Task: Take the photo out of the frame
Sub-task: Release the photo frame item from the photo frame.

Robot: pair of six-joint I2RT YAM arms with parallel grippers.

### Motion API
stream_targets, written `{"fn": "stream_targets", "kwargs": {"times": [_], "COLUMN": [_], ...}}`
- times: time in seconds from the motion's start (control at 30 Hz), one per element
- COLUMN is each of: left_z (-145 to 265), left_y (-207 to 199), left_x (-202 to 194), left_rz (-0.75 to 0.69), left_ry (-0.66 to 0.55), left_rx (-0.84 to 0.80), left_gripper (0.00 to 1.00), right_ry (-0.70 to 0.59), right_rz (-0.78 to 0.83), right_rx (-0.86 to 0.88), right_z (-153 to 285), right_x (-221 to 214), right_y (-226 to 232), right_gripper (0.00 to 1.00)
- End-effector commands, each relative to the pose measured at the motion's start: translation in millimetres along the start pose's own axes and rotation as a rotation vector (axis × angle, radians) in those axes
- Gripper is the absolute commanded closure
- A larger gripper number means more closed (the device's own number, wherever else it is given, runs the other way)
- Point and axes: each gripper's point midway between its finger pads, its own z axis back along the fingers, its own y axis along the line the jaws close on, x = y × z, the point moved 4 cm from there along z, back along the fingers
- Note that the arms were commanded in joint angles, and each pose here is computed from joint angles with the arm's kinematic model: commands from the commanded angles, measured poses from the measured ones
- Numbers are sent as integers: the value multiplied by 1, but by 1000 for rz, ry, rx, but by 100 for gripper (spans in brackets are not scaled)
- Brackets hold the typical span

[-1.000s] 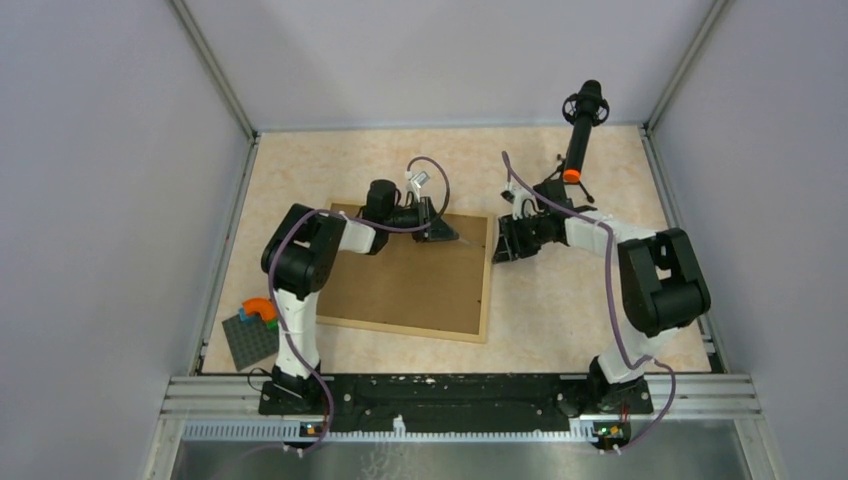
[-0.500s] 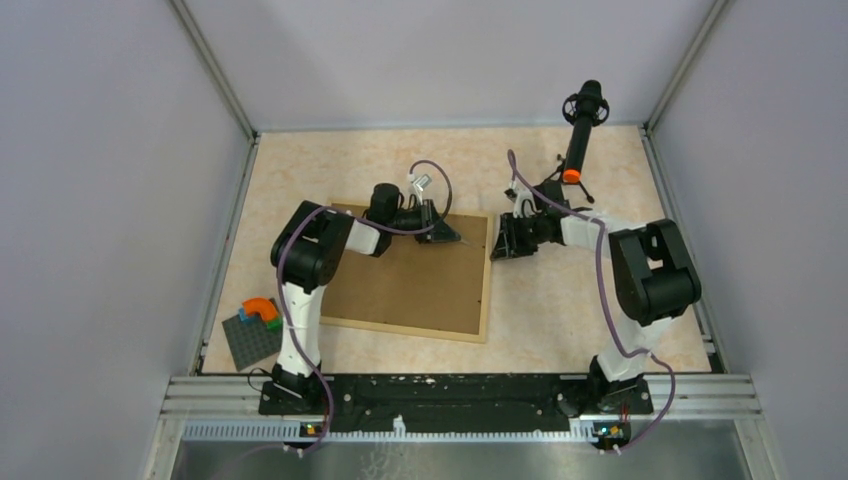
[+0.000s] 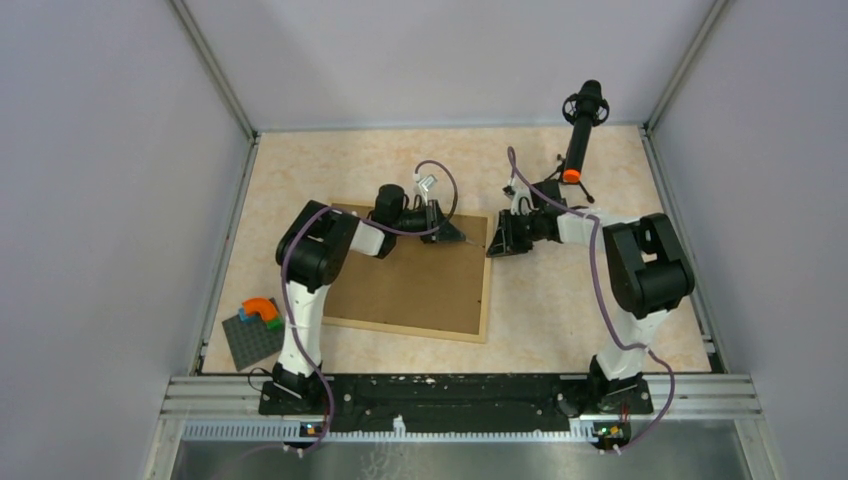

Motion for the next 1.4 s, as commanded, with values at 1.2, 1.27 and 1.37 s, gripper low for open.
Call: {"fn": "stream_targets", "kwargs": {"times": [1.2,1.27,1.37], "left_z": [-56,-58,-60], "left_y": [-84,-90,-95], "left_x": [-11,-13,-14], "left_rz": [-383,-399,-408], "left_ry": [37,38,35], "left_rx": [-92,-102,-101], "left_gripper": [100,100,100], "right_ry": [68,68,69], "right_rz": [-21,-20,-16], "right_rx": [-87,-89,-94], "right_z": [-26,-26,-25], "right_x": [-7,-7,-6], "right_y": [-18,-18,-18], "right_gripper": [94,94,94]}}
